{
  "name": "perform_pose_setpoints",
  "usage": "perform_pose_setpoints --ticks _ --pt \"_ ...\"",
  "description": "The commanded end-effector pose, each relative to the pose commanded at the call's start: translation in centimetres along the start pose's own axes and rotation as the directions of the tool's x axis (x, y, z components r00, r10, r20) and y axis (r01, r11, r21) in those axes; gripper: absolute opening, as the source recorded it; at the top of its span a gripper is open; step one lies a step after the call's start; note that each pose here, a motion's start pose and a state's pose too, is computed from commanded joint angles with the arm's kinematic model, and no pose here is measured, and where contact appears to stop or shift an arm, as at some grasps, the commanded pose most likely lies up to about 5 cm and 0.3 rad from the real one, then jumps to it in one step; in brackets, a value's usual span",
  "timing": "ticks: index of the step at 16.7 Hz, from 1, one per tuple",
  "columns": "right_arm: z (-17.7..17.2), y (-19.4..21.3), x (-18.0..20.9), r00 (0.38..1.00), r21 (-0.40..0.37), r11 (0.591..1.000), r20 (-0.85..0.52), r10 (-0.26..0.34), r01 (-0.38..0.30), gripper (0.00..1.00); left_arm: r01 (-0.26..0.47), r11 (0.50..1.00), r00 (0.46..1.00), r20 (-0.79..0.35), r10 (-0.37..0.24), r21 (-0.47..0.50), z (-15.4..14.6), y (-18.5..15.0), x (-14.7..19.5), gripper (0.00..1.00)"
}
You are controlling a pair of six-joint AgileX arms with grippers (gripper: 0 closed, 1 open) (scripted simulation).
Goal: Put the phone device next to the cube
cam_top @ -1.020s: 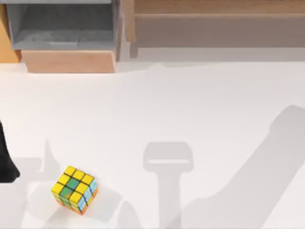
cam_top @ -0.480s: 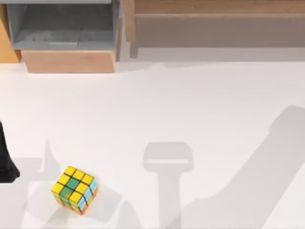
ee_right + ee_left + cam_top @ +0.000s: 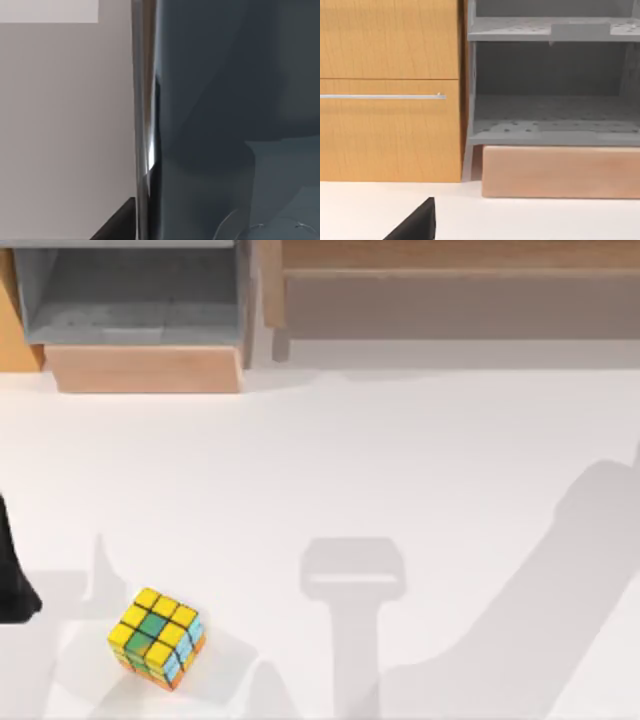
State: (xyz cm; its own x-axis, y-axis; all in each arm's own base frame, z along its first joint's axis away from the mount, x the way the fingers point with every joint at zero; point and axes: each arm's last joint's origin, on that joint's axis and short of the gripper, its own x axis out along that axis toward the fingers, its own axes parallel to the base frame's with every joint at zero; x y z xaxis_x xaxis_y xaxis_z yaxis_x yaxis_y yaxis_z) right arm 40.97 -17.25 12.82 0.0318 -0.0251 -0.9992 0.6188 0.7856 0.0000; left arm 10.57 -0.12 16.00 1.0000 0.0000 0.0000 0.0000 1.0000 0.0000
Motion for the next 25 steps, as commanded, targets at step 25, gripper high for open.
perform_pose_setpoints --ticks 25 --pt "-19.8 24.1 -7.6 0.994 -0.324 0.940 -0.013 0.106 -0.104 0.00 0.000 1.000 1.000 0.000 0.000 0.000 0.0 0.0 0.0 1.00"
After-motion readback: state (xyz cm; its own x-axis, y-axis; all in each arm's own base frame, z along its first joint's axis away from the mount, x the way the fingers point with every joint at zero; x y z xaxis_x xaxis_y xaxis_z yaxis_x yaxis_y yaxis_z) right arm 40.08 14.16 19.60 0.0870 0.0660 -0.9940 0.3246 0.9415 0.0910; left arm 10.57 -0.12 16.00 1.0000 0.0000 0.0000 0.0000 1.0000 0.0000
